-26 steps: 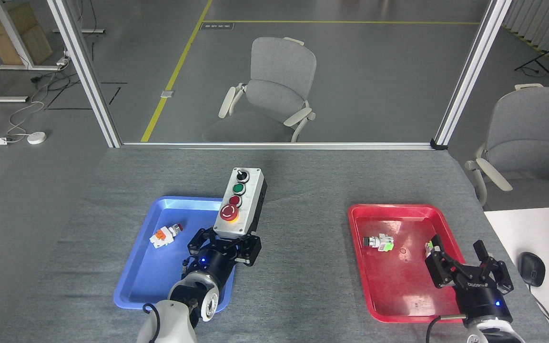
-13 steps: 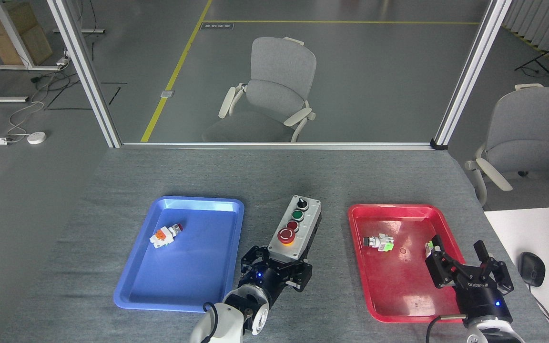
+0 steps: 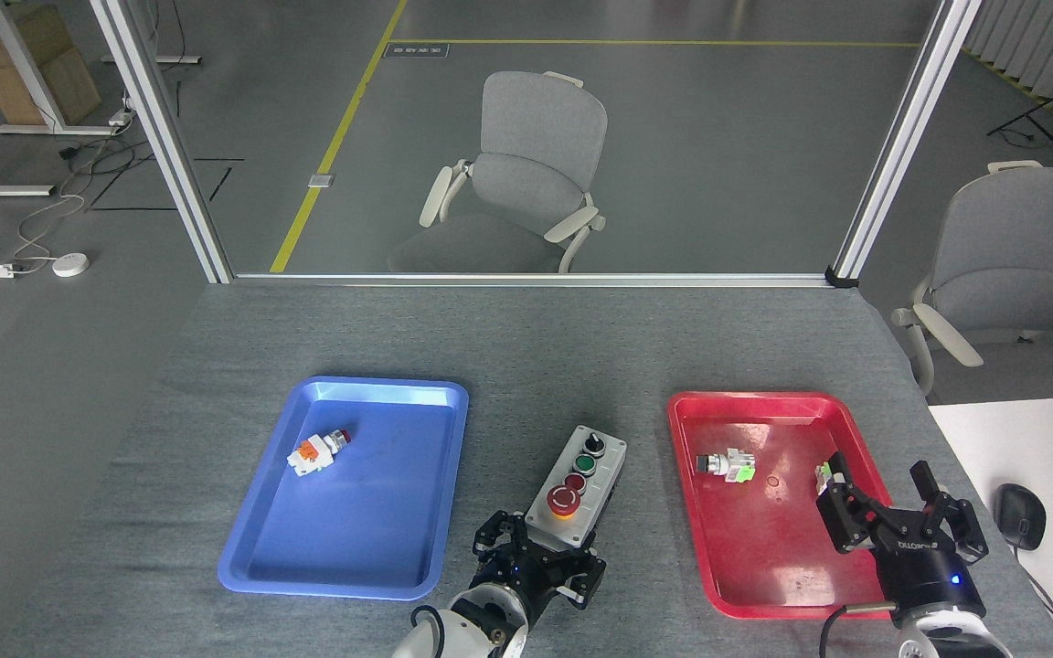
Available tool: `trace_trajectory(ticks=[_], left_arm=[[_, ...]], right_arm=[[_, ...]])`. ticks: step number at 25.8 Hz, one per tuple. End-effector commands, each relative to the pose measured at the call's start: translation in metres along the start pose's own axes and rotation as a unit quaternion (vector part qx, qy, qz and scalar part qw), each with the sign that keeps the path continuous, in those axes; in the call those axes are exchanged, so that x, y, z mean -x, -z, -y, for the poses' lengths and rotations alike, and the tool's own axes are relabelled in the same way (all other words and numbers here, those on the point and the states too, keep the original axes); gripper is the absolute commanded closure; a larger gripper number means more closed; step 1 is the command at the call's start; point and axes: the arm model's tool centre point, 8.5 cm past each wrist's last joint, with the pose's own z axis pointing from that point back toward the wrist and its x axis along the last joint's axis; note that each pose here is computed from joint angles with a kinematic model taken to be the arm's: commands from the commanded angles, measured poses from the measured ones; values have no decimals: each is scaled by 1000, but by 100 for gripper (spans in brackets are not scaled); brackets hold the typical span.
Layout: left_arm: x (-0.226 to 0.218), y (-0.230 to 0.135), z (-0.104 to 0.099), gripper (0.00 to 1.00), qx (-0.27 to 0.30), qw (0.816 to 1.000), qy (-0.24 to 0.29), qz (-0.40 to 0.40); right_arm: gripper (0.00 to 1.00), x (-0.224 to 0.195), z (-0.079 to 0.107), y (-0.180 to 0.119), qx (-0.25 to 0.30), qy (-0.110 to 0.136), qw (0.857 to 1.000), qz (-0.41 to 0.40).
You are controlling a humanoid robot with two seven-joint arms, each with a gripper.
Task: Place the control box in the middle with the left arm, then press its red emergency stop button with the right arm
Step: 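Slide the control box with the left gripper off the blue tray toward the table middle, then release the control box and withdraw the left gripper toward the robot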
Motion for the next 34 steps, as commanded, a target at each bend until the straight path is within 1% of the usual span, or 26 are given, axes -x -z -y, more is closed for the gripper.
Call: trace_trajectory(ticks=[1,3,4,6,8,12,14,16,19,21,23,24,26,29,30,33,34], left_arm=[[1,-1,-1,3,-1,1000,-8,-4],[-2,-7,-10,2,-23,1000,-12,7],[-2,-13,-9,2,-31,999,-15,12],[19,-30,-1,2,-40,999,-5,11],[39,-47,-8,2,-64,998,8,12],[74,-92,3,1,-84,996,11,8],[91,-121,15,1,-87,996,9,5],[101,-151,22,1,-94,996,2,11],[124,-187,29,1,-108,994,-13,5],[145,-204,23,1,-130,991,-14,-4],[164,-212,17,1,-143,989,-16,-20],[172,-215,15,1,-150,988,-21,-30],[184,-219,9,1,-165,985,-33,-49],[201,-220,-7,1,-191,978,-50,-69],[206,-219,-13,1,-201,975,-54,-73],[219,-217,-26,1,-219,968,-69,-105],[220,-215,-30,1,-223,965,-73,-114]], right_arm=[[3,0,-1,0,-5,-7,1000,0],[3,0,-1,1,-6,-9,1000,0],[4,2,0,2,-6,-10,1000,1],[4,11,5,2,-7,-23,1000,3],[4,14,7,3,-7,-29,1000,4],[2,10,5,2,-10,-33,999,13],[2,2,3,4,-12,-41,999,25],[2,5,6,5,-13,-51,998,30],[2,10,9,6,-11,-57,998,24],[2,12,10,7,-14,-59,998,15],[2,16,12,6,-17,-65,998,18],[2,19,13,5,-17,-67,997,20],[1,18,12,4,-18,-63,998,23],[2,15,14,4,-16,-64,997,30],[5,13,13,3,-18,-64,997,31],[31,-2,10,6,-22,-65,996,50],[45,-4,10,6,-30,-66,996,53]])
